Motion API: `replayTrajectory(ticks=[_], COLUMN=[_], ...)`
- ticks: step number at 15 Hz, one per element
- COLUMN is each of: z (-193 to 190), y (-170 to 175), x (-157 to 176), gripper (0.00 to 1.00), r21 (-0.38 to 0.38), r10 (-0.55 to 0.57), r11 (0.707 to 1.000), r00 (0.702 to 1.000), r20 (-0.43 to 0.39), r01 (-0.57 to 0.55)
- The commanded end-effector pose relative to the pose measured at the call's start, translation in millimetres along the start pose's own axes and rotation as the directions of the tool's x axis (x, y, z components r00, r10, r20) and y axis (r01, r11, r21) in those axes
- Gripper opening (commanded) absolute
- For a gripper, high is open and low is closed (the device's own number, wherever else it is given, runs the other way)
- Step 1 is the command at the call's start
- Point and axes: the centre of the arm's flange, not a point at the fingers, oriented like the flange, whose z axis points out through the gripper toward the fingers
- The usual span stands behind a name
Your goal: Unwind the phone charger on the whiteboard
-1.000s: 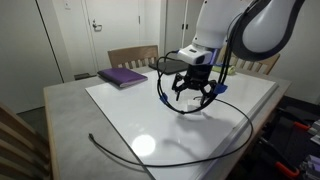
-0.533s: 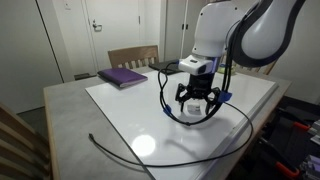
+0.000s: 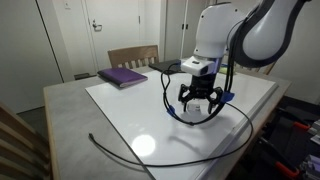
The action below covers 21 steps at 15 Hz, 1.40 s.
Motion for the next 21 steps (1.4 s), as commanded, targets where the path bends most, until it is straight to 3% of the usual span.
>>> replayTrajectory(ticks=[1,3,9,12,14,15,19,20,21], z=[1,0,-12,-15,-24,-21,-25,-25,-23], y=[-9,-11,-9,0,5,-4,0,-1,-1], x=[-3,-2,-11,-32,-48,-39,-46,-44,-46], gripper=[0.75,0.67,0.26,0.26,0.26,0.51,0.51,0.26,0.26], r21=[0.008,0.008,0.031,0.076,0.062,0.056,0.049,0.057,0.076], r10=[-0.018,-0.025,0.017,0.167,0.279,0.216,0.263,0.261,0.287], r11=[1.000,1.000,0.999,0.980,0.954,0.972,0.960,0.960,0.949], r00=[1.000,1.000,0.992,0.969,0.945,0.963,0.950,0.949,0.937], r20=[0.012,0.015,0.122,0.182,0.169,0.164,0.169,0.177,0.200], r01=[0.018,0.025,-0.021,-0.183,-0.293,-0.227,-0.275,-0.275,-0.307])
